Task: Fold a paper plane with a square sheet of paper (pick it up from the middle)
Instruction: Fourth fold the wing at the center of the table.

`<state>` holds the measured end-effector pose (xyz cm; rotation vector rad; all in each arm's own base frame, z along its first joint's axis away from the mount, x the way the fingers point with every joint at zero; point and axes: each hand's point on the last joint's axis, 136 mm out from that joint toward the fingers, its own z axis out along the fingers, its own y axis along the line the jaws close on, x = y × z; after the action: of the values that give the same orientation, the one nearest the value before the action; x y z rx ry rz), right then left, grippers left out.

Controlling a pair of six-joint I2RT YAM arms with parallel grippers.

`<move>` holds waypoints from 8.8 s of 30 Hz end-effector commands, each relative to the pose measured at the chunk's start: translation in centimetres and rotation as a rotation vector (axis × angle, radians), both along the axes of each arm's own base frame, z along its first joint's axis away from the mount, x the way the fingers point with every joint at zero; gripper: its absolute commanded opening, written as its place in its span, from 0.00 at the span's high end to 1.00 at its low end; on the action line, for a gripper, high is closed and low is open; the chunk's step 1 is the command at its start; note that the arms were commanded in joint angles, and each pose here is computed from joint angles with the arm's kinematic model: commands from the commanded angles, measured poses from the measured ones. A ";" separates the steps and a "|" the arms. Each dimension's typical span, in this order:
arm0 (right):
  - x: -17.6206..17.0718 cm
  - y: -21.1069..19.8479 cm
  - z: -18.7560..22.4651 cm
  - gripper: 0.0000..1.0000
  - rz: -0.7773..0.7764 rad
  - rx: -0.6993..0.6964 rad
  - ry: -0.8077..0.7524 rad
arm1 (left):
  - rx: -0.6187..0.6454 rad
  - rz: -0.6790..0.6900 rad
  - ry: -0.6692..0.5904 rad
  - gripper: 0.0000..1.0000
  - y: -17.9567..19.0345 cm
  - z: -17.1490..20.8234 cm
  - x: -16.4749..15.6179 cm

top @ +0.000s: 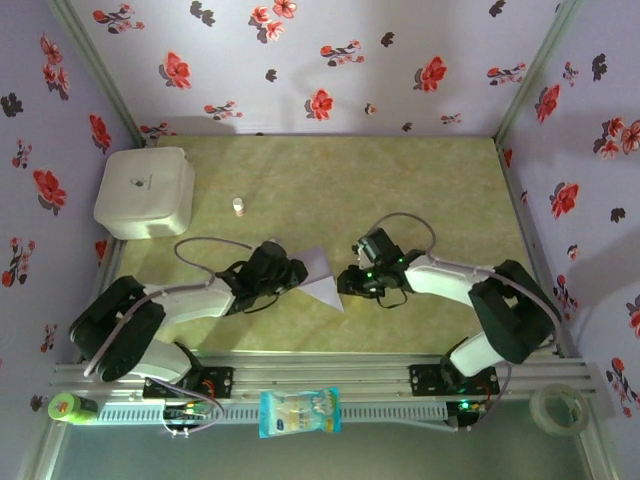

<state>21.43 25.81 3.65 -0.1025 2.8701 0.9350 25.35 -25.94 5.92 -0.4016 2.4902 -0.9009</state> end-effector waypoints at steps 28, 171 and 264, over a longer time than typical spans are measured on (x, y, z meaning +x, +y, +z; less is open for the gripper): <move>3.2 2.4 3.1 0.97 -0.007 0.240 -0.075 | -0.253 -0.056 0.091 0.55 1.2 -0.6 2.0; 1.2 5.5 -0.6 1.00 0.244 -0.101 -0.801 | -0.136 0.137 -0.048 0.66 1.9 3.7 3.2; 2.1 4.8 -4.9 1.00 -0.048 0.249 0.006 | -0.176 0.008 0.038 0.90 -3.1 -2.1 6.3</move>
<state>24.10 32.26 2.24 -0.1153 2.5755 1.3976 30.86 -28.51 3.29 -0.5140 2.4713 -1.1009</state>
